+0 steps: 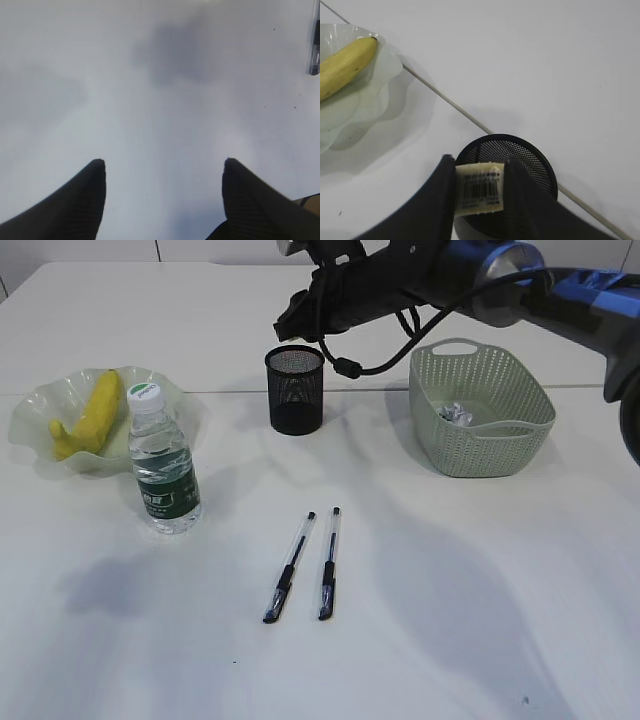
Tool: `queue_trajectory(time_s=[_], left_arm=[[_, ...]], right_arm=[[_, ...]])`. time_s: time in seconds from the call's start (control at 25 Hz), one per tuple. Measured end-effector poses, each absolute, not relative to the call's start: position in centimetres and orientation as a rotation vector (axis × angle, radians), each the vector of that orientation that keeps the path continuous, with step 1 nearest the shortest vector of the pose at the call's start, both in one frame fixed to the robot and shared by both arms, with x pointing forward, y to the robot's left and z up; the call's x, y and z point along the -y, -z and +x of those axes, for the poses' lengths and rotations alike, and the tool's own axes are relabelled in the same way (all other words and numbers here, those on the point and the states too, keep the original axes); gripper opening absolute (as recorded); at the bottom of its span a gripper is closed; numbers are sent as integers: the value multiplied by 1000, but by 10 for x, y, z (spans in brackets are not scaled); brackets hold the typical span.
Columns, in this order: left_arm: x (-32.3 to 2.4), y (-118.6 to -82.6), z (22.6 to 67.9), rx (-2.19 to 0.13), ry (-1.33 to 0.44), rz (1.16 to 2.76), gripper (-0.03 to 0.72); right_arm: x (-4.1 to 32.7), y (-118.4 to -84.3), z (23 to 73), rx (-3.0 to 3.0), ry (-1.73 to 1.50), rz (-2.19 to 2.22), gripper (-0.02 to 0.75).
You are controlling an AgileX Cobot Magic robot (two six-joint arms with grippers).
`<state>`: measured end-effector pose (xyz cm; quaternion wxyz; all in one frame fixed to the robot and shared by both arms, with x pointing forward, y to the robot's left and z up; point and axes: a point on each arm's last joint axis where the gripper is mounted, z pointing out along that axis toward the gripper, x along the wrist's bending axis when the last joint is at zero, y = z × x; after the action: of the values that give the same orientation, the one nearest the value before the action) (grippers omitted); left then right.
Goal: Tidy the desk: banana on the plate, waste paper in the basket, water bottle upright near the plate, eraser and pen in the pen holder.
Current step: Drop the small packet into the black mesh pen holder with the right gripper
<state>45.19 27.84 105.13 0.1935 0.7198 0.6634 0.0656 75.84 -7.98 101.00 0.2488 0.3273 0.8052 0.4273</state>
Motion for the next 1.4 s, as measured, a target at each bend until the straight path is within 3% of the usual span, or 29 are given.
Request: queue_trajectory(time_s=[1.4], left_arm=[[-278,-1051,452,-1860,-181,2020,514]], right_arm=[[77,-994,774,-2000,-1328,1008,187]])
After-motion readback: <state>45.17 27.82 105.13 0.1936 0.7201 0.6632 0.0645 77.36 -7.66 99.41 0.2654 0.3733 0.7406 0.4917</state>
